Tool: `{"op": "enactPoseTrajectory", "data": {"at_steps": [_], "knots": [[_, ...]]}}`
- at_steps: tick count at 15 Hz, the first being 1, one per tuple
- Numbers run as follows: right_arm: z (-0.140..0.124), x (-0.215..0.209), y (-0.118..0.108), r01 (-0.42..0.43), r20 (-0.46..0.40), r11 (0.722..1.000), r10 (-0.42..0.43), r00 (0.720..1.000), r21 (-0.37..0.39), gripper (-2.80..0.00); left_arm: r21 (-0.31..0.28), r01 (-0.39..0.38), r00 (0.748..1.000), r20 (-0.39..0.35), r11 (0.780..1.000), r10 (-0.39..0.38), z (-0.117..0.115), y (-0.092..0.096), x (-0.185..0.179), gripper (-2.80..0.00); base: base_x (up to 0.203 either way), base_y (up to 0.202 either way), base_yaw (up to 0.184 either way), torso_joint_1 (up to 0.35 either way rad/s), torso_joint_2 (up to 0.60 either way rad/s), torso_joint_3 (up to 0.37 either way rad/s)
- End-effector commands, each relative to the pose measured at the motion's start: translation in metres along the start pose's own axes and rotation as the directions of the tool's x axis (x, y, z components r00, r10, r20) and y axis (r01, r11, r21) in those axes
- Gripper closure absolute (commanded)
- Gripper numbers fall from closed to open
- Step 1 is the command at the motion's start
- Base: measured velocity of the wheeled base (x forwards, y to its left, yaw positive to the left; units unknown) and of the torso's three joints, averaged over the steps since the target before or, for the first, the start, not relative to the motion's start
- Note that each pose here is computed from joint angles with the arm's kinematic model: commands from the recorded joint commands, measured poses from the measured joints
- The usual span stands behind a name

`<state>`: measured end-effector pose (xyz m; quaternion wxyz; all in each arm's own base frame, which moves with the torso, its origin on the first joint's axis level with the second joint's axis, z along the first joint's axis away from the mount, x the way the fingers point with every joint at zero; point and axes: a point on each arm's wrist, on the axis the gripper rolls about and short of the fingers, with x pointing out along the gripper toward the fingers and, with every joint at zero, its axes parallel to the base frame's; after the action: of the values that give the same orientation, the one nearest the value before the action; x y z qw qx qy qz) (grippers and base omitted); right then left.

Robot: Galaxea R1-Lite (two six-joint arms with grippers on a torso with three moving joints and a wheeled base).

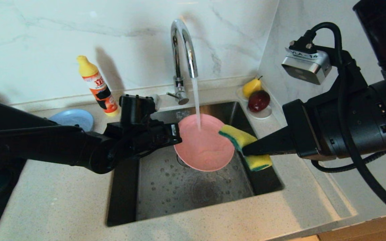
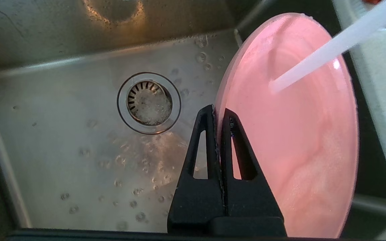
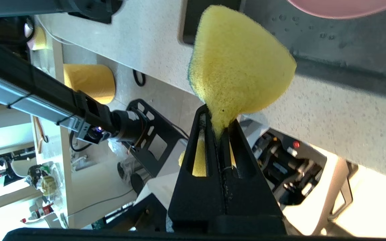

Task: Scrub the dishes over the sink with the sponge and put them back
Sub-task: Rinse the plate

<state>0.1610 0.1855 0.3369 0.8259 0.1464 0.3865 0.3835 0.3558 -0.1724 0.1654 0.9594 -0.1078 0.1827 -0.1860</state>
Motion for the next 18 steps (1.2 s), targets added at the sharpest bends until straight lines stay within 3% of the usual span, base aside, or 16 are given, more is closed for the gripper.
{"op": "enactPoseTrajectory", "data": {"at_steps": [1, 6, 9, 14, 18], "knots": [[-0.002, -0.002, -0.001, 0.000, 0.000, 1.000, 0.000, 1.000, 0.003, 0.00, -0.002, -0.006, 1.000, -0.018, 1.000, 0.006, -0.008, 0.002, 0.010, 0.00, 0.000, 0.000, 0.000, 0.000, 0.00, 0.000], [0.000, -0.003, -0.004, 0.009, 0.009, 1.000, -0.009, 1.000, 0.009, 0.00, 0.003, -0.010, 1.000, -0.023, 1.000, 0.010, -0.012, 0.004, 0.013, 0.00, 0.000, 0.000, 0.000, 0.000, 0.00, 0.000], [0.000, -0.004, -0.004, 0.007, 0.012, 1.000, -0.007, 1.000, 0.010, 0.00, 0.031, -0.042, 0.999, 0.007, 0.999, 0.042, -0.001, 0.010, -0.002, 0.00, 0.000, 0.000, 0.000, 0.000, 0.00, 0.000], [0.003, -0.002, -0.009, 0.026, 0.018, 0.999, -0.026, 0.999, 0.023, 0.00, 0.204, -0.111, 0.991, 0.092, 0.973, 0.094, 0.021, 0.025, -0.057, 0.00, 0.000, 0.000, 0.000, 0.000, 0.00, 0.000], [0.002, -0.003, -0.012, 0.039, 0.011, 0.999, -0.039, 0.999, 0.035, 0.00, 0.333, -0.188, 0.966, 0.231, 0.924, 0.114, 0.034, 0.032, -0.112, 0.00, 0.000, 0.000, 0.000, 0.000, 0.00, 0.000]]}}
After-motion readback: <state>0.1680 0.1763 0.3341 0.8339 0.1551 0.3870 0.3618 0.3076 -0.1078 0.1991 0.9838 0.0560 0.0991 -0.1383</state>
